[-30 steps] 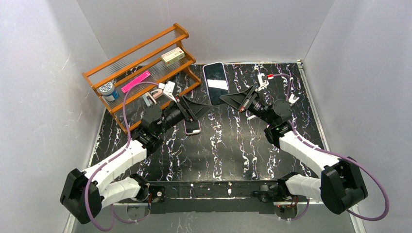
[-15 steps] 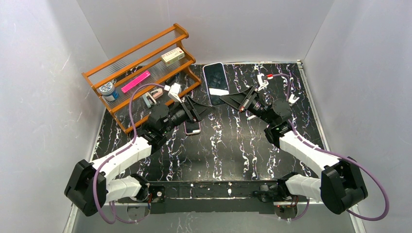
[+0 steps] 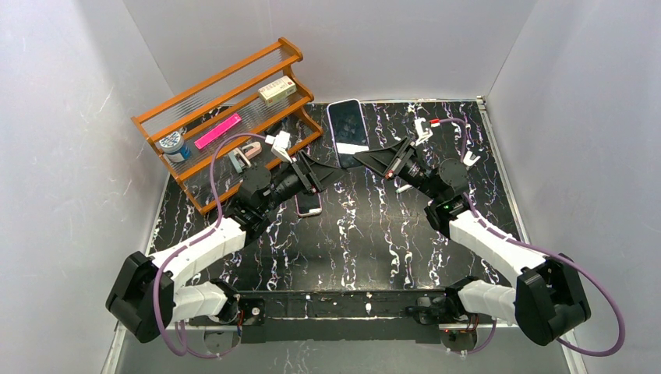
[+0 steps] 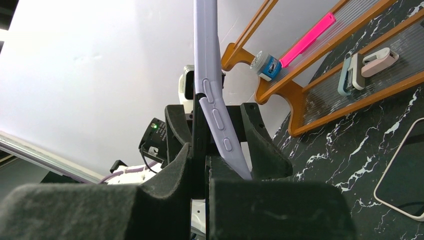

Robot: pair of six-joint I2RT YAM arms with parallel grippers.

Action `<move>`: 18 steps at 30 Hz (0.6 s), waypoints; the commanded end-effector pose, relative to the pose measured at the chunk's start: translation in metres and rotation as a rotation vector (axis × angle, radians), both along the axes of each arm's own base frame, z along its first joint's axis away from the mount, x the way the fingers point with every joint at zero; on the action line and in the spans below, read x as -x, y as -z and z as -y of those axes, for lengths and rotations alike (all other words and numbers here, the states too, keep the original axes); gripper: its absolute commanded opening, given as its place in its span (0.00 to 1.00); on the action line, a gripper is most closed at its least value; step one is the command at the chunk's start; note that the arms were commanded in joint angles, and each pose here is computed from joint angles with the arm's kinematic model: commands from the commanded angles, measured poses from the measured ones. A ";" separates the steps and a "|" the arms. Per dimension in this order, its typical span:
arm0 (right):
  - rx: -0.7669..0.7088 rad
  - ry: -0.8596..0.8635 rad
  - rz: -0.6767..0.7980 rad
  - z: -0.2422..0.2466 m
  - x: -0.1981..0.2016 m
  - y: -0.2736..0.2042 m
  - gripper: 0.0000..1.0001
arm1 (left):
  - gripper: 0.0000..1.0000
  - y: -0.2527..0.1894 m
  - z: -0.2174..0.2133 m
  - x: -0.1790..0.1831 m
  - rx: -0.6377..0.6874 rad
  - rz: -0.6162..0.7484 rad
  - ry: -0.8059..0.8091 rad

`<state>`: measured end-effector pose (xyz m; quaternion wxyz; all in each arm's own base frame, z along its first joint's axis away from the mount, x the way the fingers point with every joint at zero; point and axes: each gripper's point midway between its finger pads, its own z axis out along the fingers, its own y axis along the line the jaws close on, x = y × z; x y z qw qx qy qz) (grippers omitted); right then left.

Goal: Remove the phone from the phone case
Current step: Remove the phone case from the phone.

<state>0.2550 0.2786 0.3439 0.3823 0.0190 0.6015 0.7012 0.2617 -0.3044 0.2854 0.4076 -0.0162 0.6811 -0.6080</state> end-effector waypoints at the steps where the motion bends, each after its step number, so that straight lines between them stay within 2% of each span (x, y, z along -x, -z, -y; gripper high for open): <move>1: -0.097 -0.002 0.155 0.010 0.017 -0.053 0.01 | 0.70 -0.034 0.002 0.001 0.072 0.072 0.006; 12: -0.076 -0.060 0.146 0.007 0.027 -0.048 0.01 | 0.55 -0.025 -0.002 -0.012 0.096 0.002 -0.064; 18: -0.062 -0.071 0.143 0.008 0.031 -0.043 0.01 | 0.53 -0.023 -0.002 -0.023 0.129 -0.058 -0.099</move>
